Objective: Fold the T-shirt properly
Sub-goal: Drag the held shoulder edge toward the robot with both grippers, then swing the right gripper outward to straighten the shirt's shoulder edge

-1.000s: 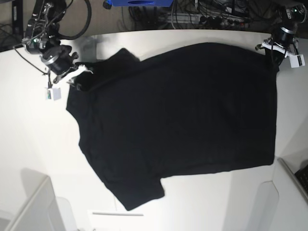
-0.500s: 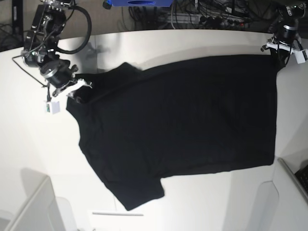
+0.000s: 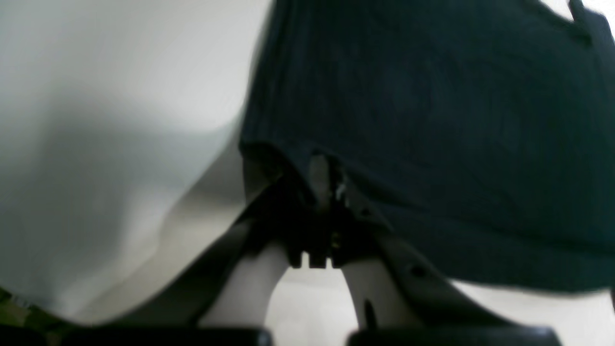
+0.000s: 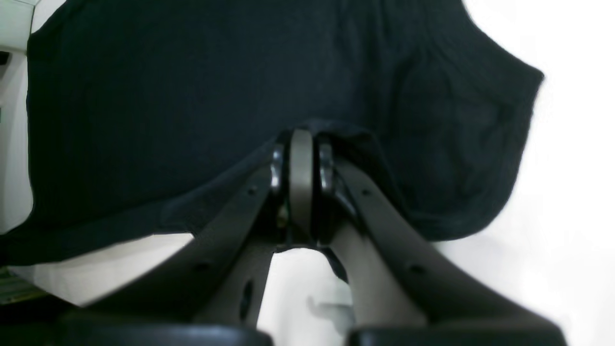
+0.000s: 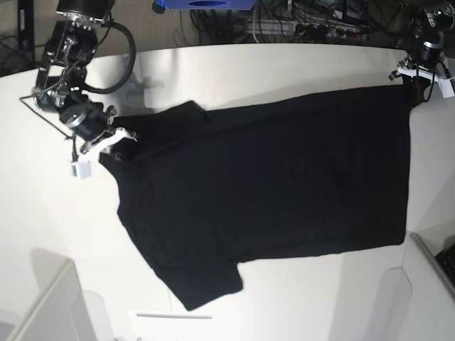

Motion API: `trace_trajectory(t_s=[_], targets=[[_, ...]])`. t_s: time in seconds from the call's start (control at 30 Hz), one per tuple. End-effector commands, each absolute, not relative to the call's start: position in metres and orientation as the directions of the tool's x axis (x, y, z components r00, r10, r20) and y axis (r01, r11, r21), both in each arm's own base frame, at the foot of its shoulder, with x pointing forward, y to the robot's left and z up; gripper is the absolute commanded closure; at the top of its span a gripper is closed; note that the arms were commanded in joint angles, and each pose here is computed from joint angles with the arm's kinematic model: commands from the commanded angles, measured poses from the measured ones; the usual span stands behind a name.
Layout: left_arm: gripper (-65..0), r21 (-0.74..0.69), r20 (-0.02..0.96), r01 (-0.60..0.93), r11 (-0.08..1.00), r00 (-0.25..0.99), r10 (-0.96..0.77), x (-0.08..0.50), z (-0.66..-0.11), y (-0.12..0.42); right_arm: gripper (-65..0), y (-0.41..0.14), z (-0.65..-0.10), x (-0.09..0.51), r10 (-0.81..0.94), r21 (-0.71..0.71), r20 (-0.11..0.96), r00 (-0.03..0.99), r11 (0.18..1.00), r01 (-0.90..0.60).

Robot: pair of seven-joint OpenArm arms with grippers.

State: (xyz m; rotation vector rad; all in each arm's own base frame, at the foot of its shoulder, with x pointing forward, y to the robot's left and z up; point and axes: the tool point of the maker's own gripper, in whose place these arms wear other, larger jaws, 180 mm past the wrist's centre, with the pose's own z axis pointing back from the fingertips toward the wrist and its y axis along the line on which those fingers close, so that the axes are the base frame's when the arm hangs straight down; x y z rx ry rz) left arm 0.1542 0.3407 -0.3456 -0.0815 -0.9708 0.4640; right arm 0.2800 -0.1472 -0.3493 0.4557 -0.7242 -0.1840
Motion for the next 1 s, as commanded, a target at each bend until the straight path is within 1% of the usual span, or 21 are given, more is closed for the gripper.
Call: trace_trajectory(t_s=[0.0, 0.2, 0.33, 0.5, 0.67, 0.77, 0.97], targets=[[0.0, -0.259, 0.808, -0.327, 0.909, 0.442, 0.39, 0.159, -0.332, 0.346, 0.0, -0.149, -0.336, 0.291, -0.319, 0.463, 0.63, 0.708, 0.887, -0.012], [0.0, -0.285, 0.798, -0.387, 0.877, 0.412, 0.44, 0.16, -0.332, 0.353, 0.0, -0.15, -0.342, 0.301, -0.337, 0.48, 0.614, 0.714, 0.877, 0.002], [0.0, -0.287, 0.8, -0.388, 0.876, 0.405, 0.442, 0.164, -0.332, 0.354, 0.0, -0.15, -0.353, 0.301, -0.348, 0.491, 0.586, 0.731, 0.871, 0.021], [0.0, -0.288, 0.8, -0.388, 0.875, 0.405, 0.443, 0.164, -0.332, 0.354, 0.0, -0.149, -0.351, 0.308, -0.351, 0.496, 0.59, 0.727, 0.868, 0.016], [0.0, -0.296, 0.793, -0.419, 0.858, 0.393, 0.466, 0.163, -0.333, 0.358, 0.0, -0.128, -0.348, 0.313, -0.294, 0.492, 0.598, 0.745, 0.869, -0.052], [0.0, -0.29, 0.798, -0.424, 0.858, 0.387, 0.461, 0.166, -0.33, 0.364, 0.0, -0.124, -0.348, 0.316, -0.324, 0.508, 0.58, 0.747, 0.861, -0.021], [0.0, -0.275, 0.78, -0.412, 0.869, 0.434, 0.452, 0.173, -0.328, 0.367, 0.0, -0.12, -0.342, 0.324, -0.33, 0.513, 0.587, 0.74, 0.858, -0.024]])
